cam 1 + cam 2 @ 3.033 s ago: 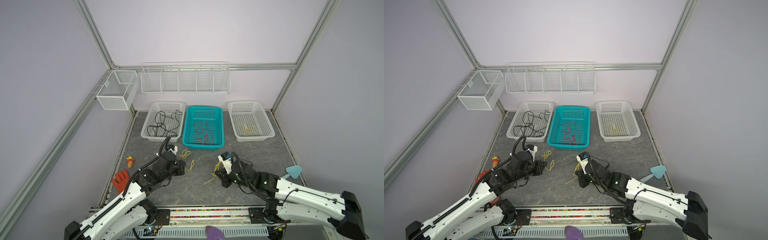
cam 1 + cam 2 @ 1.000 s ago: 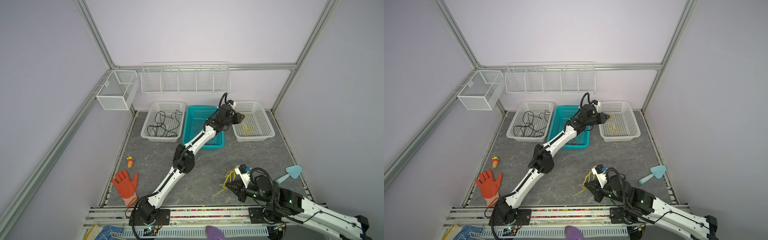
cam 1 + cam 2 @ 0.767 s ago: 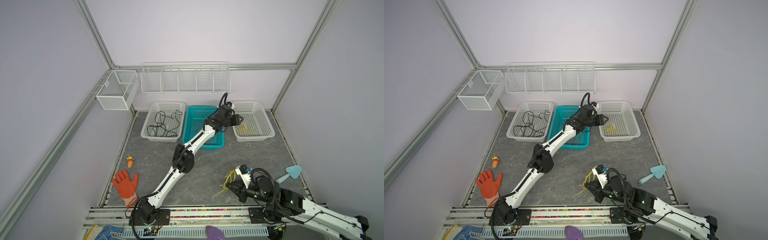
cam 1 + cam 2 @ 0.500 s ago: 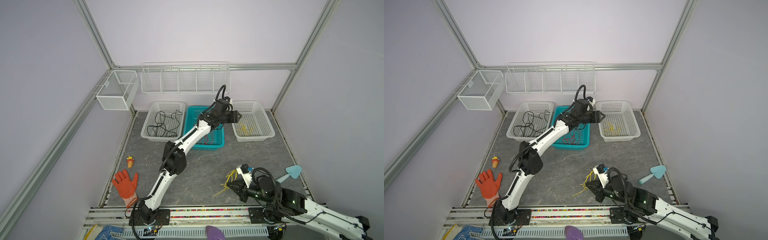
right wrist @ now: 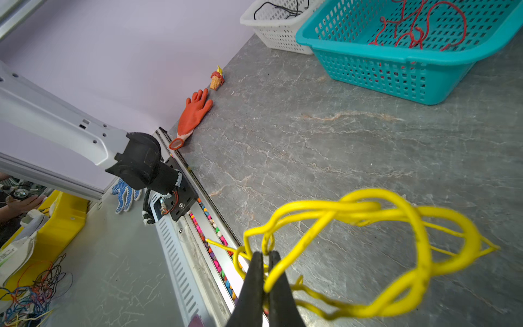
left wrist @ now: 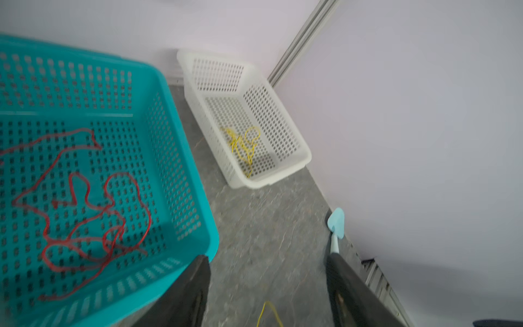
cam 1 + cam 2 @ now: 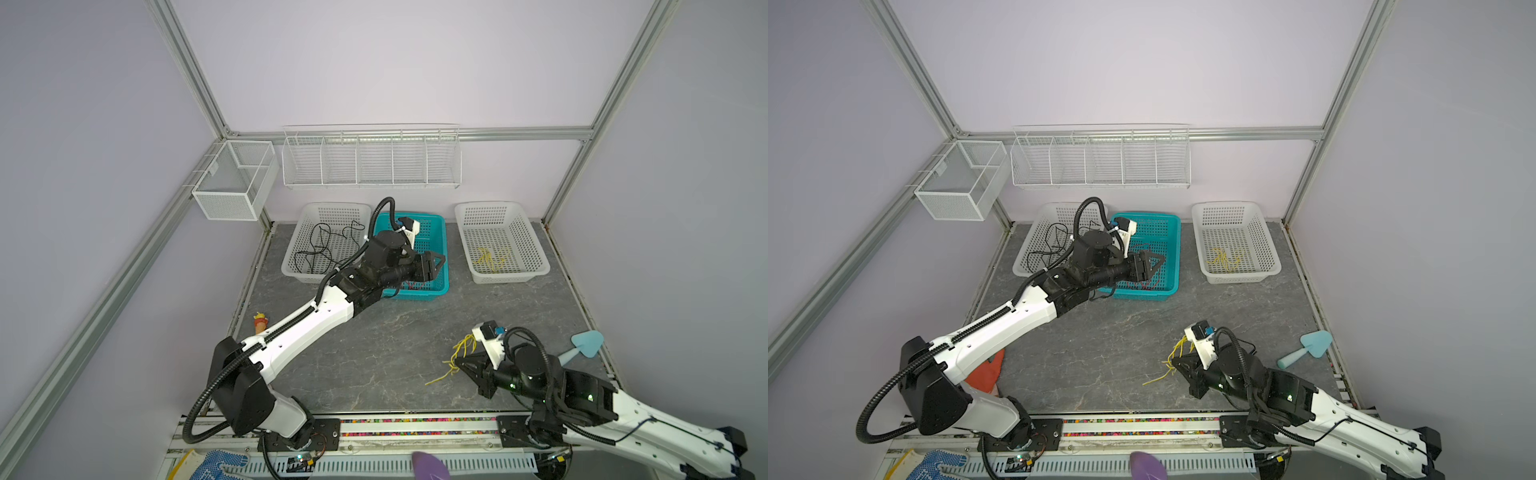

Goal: Untangle the cables
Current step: 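Bring the left gripper back to grasp the yellow wire held by the right gripper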

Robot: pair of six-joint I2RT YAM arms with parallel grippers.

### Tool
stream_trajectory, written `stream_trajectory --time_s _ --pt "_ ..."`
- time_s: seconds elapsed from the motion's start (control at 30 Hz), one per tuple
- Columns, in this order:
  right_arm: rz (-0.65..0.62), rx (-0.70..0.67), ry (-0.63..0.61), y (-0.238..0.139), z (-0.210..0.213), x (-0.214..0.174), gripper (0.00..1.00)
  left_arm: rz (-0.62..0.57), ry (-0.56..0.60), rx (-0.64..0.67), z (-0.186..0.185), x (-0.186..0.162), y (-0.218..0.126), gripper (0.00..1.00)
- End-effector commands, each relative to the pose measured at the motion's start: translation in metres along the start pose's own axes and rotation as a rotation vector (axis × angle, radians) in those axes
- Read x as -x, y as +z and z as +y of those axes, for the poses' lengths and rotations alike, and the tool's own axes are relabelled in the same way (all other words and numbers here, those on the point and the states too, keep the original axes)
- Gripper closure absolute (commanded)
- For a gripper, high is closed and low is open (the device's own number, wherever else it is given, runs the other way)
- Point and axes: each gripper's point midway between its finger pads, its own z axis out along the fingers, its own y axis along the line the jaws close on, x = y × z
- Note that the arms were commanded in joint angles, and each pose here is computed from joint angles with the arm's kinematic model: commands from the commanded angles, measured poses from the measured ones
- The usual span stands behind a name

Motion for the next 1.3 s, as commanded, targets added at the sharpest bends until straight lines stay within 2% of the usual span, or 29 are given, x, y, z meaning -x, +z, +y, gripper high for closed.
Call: stream_trajectory --time_s 0.0,0.07,0.23,0.4,0.57,0.77,1.0,1.27 --pt "-0.029 -0.030 -0.047 -0.007 0.001 0.015 0.94 0.029 -0.044 -0.069 -0.003 -0.030 -0.015 0.36" --pt "-0.021 -0.036 -0.073 -0.007 0.004 0.019 0.93 0.049 -0.055 -0.125 -0.009 -0.051 -0.025 0.36" --pt "0.050 -0.055 -0.131 0.004 0.007 0.017 0.93 0.139 0.002 -0.258 -0.038 -0.100 -0.043 0.41" --pt "0.102 -0.048 -0.143 0.017 0.010 0.011 0.93 0.152 0.019 -0.329 -0.048 -0.115 -0.059 0.43" --pt "0.107 -0.043 -0.143 0.019 0.011 0.011 0.93 0.225 0.040 -0.399 -0.060 -0.138 -0.062 0.49" --pt "0.129 -0.023 -0.151 0.019 0.014 0.007 0.93 0.325 0.095 -0.356 -0.056 -0.169 -0.052 0.54" --pt "0.137 -0.016 -0.154 0.018 0.015 0.006 0.93 0.365 0.140 -0.308 -0.050 -0.181 -0.049 0.57" --pt "0.149 -0.012 -0.153 0.020 0.016 0.003 0.93 0.410 0.178 -0.275 -0.050 -0.195 -0.041 0.68"
